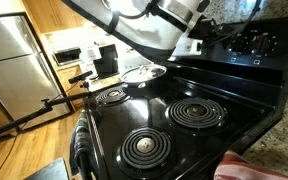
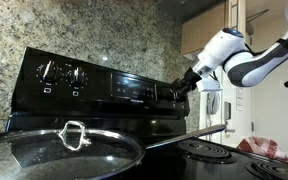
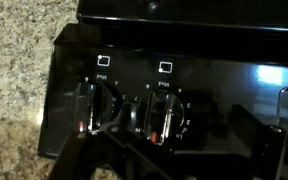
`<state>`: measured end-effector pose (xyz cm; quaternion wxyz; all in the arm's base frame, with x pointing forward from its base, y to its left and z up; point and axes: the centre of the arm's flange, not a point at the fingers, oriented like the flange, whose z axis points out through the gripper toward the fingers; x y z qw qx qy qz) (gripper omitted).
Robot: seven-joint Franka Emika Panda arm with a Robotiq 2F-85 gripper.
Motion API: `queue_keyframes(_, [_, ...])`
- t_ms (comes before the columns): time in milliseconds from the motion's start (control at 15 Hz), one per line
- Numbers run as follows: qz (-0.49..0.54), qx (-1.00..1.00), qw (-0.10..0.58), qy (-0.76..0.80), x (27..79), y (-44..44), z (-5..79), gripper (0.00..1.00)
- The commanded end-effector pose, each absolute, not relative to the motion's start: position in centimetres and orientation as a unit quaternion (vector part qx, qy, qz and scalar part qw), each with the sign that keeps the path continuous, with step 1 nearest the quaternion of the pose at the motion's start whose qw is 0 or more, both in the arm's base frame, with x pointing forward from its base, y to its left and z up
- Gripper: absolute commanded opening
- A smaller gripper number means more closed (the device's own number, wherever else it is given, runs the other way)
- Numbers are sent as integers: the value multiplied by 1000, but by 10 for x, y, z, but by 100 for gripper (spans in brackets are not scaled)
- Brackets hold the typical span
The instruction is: Tilt the second knob to the right
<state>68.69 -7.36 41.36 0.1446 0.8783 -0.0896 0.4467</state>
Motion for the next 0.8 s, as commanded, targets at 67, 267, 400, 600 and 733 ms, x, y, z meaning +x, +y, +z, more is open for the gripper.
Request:
queue_keyframes(67, [466,872,132,-66,696,-74,422,100])
queue_keyframes(267, [475,871,115,-43,701,-72,420,100])
queue_keyframes(400, [477,873,99,-31,706,-73,414,100])
queue_keyframes(600, [477,873,96,-30,710,-81,412,100])
queue_keyframes(733, [481,870,102,-31,709,-84,413,100])
